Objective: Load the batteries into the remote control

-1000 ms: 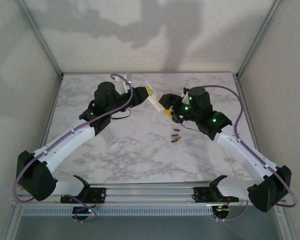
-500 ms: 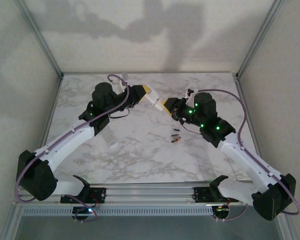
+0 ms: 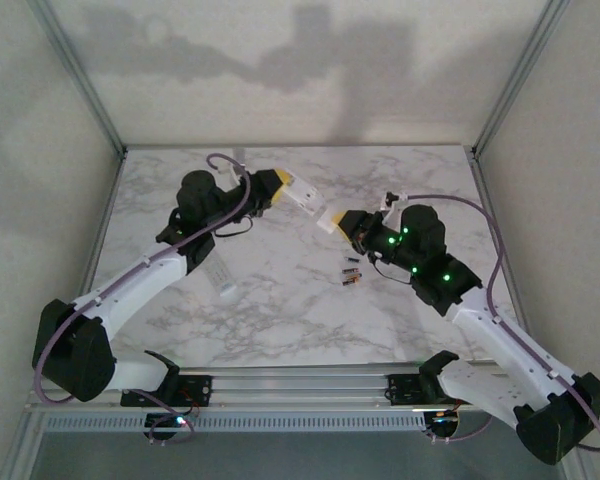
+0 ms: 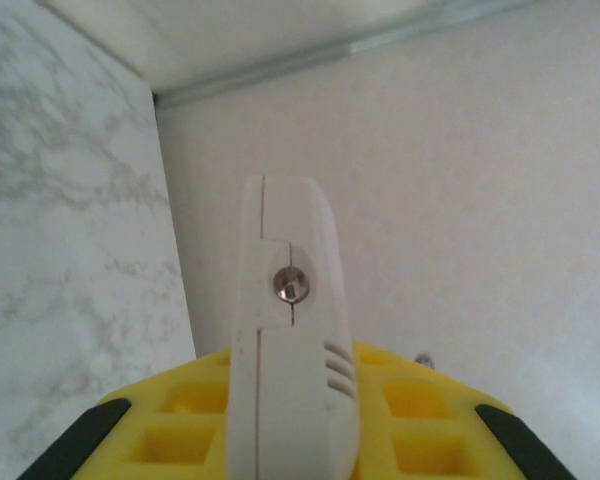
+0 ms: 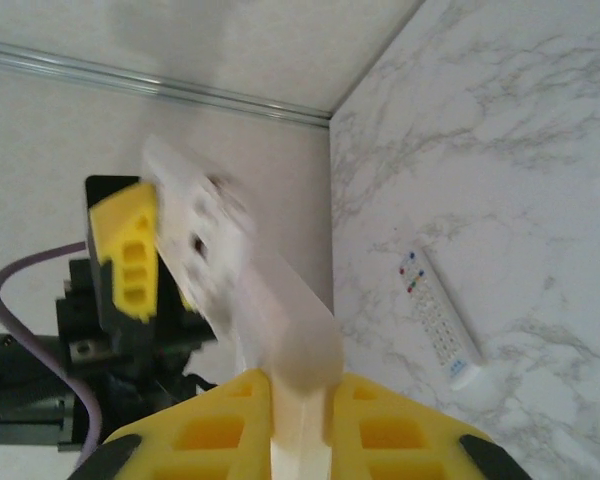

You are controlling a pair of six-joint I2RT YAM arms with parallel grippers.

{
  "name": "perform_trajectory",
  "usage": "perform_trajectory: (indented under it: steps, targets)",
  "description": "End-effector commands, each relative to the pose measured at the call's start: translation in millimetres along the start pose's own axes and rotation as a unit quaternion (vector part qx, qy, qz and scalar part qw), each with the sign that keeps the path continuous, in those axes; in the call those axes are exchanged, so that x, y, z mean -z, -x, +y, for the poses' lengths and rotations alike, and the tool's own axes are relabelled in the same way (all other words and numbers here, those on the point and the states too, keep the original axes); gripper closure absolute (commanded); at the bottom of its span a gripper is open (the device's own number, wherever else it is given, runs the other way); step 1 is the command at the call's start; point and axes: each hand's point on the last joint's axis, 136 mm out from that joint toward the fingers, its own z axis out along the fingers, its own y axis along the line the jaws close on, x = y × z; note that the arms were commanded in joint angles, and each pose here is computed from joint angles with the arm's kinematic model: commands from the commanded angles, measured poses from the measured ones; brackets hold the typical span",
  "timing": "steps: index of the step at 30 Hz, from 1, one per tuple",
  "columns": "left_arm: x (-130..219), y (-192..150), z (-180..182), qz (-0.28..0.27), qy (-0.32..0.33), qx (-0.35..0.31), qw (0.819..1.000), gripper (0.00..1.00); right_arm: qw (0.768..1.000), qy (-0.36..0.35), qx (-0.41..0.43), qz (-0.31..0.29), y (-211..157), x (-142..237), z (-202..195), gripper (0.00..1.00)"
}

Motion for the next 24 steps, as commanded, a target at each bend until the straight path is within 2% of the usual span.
perform_trajectory:
  steps: [1, 7, 12, 14, 17, 21, 24]
  targets:
    - [17.2, 25.2, -28.0, -0.053, -0.05, -0.013, 0.997, 1.0, 1.0, -0.013, -0.01, -0.021, 3.8, 8.4, -11.3, 1.0]
    - [20.9, 28.9, -6.3, -0.06, -0.021, -0.014, 0.998, 1.0, 0.999, -0.032, -0.008, -0.035, 9.7, 8.9, -25.0, 1.0]
    - [47.6, 40.1, 4.6, -0.091, 0.032, -0.065, 0.993, 1.0, 0.993, -0.106, 0.04, -0.031, 26.4, -20.5, -57.3, 1.0]
    - [62.5, 40.3, 9.0, -0.101, 0.07, -0.096, 0.988, 1.0, 0.985, -0.15, 0.082, -0.009, 33.3, -45.2, -71.0, 1.0]
    - [76.2, 31.6, 9.7, -0.09, 0.089, -0.122, 0.984, 1.0, 0.974, -0.198, 0.112, 0.021, 44.2, -90.1, -96.7, 1.0]
    - [85.7, 15.3, 11.7, -0.067, 0.083, -0.122, 0.987, 1.0, 0.96, -0.248, 0.125, 0.044, 60.9, -147.2, -139.6, 1.0]
    - [90.7, 5.8, 13.1, -0.061, 0.059, -0.093, 0.992, 1.0, 0.951, -0.278, 0.123, 0.054, 73.4, -182.0, -171.1, 1.0]
